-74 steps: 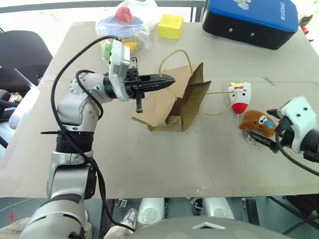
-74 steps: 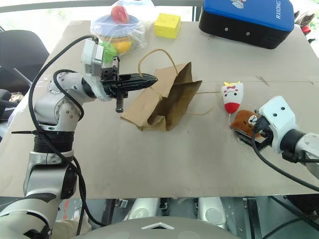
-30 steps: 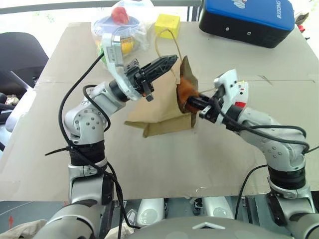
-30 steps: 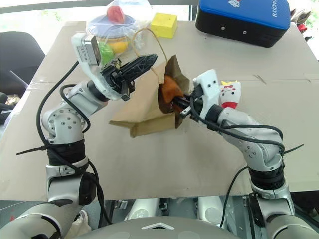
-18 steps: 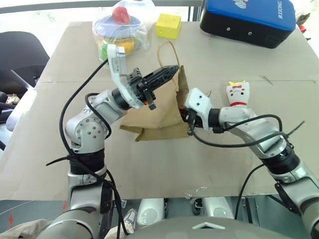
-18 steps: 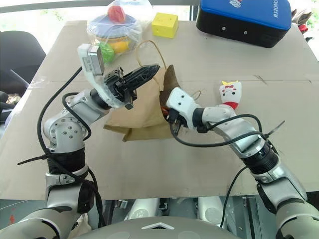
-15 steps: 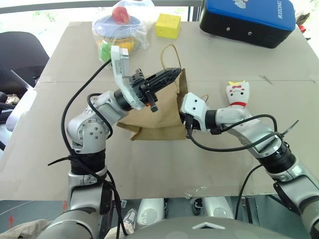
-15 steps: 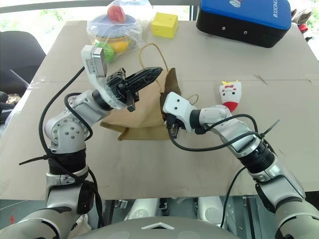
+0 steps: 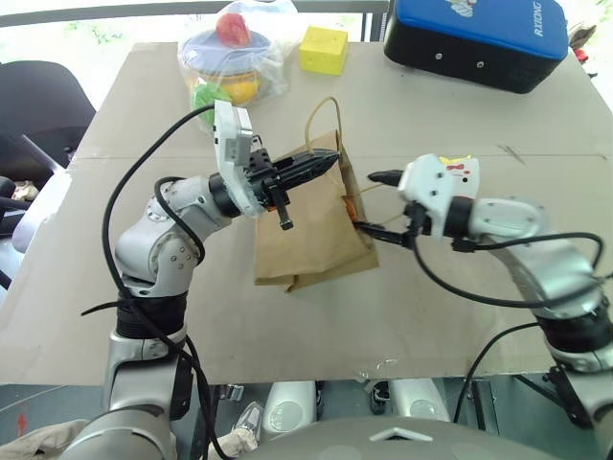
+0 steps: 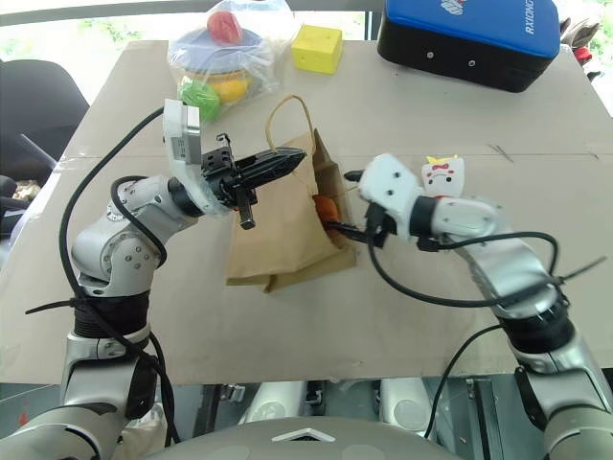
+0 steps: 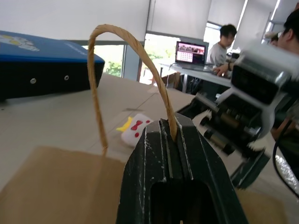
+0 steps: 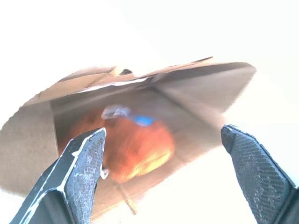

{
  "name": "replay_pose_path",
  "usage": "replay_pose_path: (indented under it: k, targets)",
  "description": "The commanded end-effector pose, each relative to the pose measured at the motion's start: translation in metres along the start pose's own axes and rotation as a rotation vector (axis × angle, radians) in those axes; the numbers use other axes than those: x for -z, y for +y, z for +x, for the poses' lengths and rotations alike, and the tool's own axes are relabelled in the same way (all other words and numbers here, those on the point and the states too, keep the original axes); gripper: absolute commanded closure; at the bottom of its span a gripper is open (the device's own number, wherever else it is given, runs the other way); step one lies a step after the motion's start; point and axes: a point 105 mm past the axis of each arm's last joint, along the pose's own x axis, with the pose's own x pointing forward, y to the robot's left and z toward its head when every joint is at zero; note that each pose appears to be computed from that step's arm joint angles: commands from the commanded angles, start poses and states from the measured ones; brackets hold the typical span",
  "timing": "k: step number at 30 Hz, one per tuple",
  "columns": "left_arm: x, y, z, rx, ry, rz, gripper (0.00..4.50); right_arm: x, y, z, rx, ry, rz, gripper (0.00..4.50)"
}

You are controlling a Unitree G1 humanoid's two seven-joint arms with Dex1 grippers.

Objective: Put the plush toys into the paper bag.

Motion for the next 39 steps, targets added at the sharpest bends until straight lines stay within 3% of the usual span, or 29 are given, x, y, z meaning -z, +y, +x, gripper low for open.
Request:
replay_pose_path:
  k: [1, 4, 6, 9, 13, 17, 20, 25, 28, 32, 35, 39]
  targets:
    - [-0.006, 0.001, -0.002, -0.002, -0.02, 0.065, 4.5, -0.021, -0.012, -0.024, 0.096, -0.051, 0.089, 0.6]
    - [-0.002, -0.001, -0.001, 0.014, -0.008, 0.085, 4.5, -0.021, -0.037, -0.036, 0.227, -0.06, 0.15, 0.6]
    - [-0.001, -0.001, 0.0, 0.02, -0.009, 0.091, 4.5, -0.015, -0.058, -0.042, 0.33, -0.011, 0.134, 0.09]
    - [-0.002, 0.0, 0.001, 0.025, -0.014, 0.1, 4.5, 0.002, -0.089, -0.047, 0.513, 0.072, 0.132, 0.03]
    - [-0.005, 0.002, 0.003, 0.029, -0.021, 0.118, 4.5, 0.074, -0.12, -0.048, 0.701, 0.407, 0.172, 0.03]
    - [-0.002, -0.001, 0.003, 0.039, -0.01, 0.141, 4.5, 0.113, -0.116, -0.04, 0.668, 0.565, 0.22, 0.03]
    - [-0.002, -0.003, 0.0, 0.028, -0.009, 0.142, 4.5, 0.122, -0.11, -0.038, 0.644, 0.599, 0.235, 0.84]
    - [-0.002, -0.006, -0.003, 0.01, -0.021, 0.128, 4.5, 0.103, -0.115, -0.043, 0.649, 0.512, 0.178, 3.5]
    - [-0.003, -0.008, -0.003, 0.012, -0.03, 0.121, 4.5, 0.08, -0.115, -0.047, 0.636, 0.375, 0.182, 4.48]
    - [-0.012, -0.013, -0.001, 0.056, -0.091, 0.057, 4.5, -0.002, -0.078, -0.033, 0.368, -0.016, 0.198, 4.48]
    - [-0.017, -0.013, 0.001, 0.071, -0.121, 0.045, 4.5, -0.017, -0.054, -0.013, 0.23, -0.074, 0.256, 4.48]
    - [-0.025, -0.009, 0.009, 0.053, -0.171, 0.029, 4.5, -0.012, -0.006, 0.03, -0.013, -0.008, 0.323, 4.48]
